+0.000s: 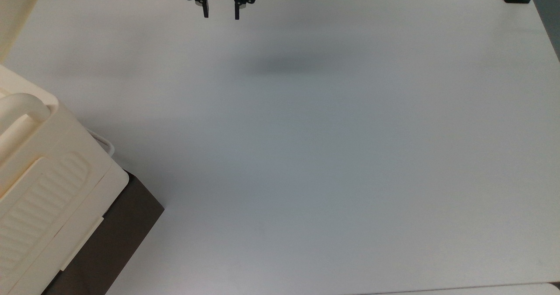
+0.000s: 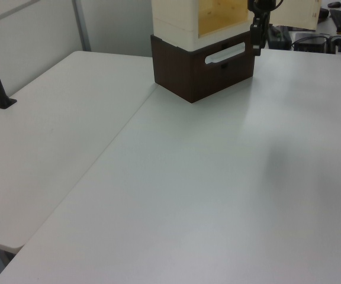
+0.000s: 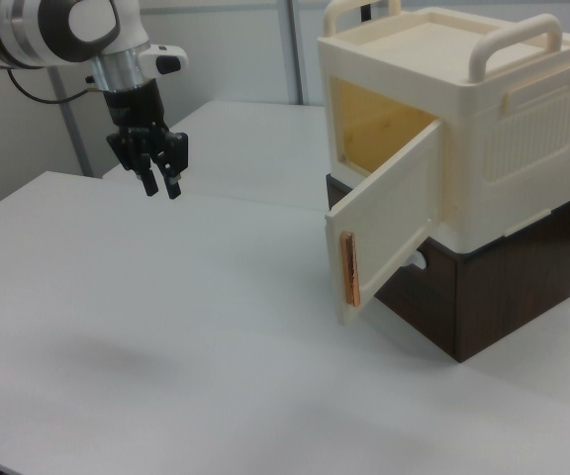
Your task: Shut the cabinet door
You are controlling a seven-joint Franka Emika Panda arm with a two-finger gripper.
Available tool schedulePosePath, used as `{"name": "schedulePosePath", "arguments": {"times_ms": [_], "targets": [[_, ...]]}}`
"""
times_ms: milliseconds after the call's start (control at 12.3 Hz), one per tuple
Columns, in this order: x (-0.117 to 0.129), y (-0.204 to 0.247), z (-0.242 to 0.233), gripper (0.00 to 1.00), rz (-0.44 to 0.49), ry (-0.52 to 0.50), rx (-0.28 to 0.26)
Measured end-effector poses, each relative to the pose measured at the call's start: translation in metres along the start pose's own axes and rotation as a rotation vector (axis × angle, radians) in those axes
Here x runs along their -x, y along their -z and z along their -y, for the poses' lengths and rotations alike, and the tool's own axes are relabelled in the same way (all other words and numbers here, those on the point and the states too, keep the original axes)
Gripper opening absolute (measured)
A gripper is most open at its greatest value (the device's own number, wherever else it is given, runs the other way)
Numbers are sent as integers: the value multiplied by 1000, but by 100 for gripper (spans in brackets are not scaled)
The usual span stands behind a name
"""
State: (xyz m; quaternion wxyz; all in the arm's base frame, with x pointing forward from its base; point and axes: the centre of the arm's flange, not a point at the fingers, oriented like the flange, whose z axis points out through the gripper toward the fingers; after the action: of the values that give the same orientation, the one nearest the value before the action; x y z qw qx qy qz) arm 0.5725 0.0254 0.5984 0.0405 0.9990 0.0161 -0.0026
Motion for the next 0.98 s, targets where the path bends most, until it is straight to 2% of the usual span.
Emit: {"name": "schedulePosePath", "arguments": {"times_ms": [81,163,325,569,975], "targets": [[0,0,0,42,0,0,0],[0,0,0,25,0,0,0],[0,0,0,2,0,0,0],[0,4,-6,1,-9,-11,0],[5,59,-62,1,-124,-111,3]]}}
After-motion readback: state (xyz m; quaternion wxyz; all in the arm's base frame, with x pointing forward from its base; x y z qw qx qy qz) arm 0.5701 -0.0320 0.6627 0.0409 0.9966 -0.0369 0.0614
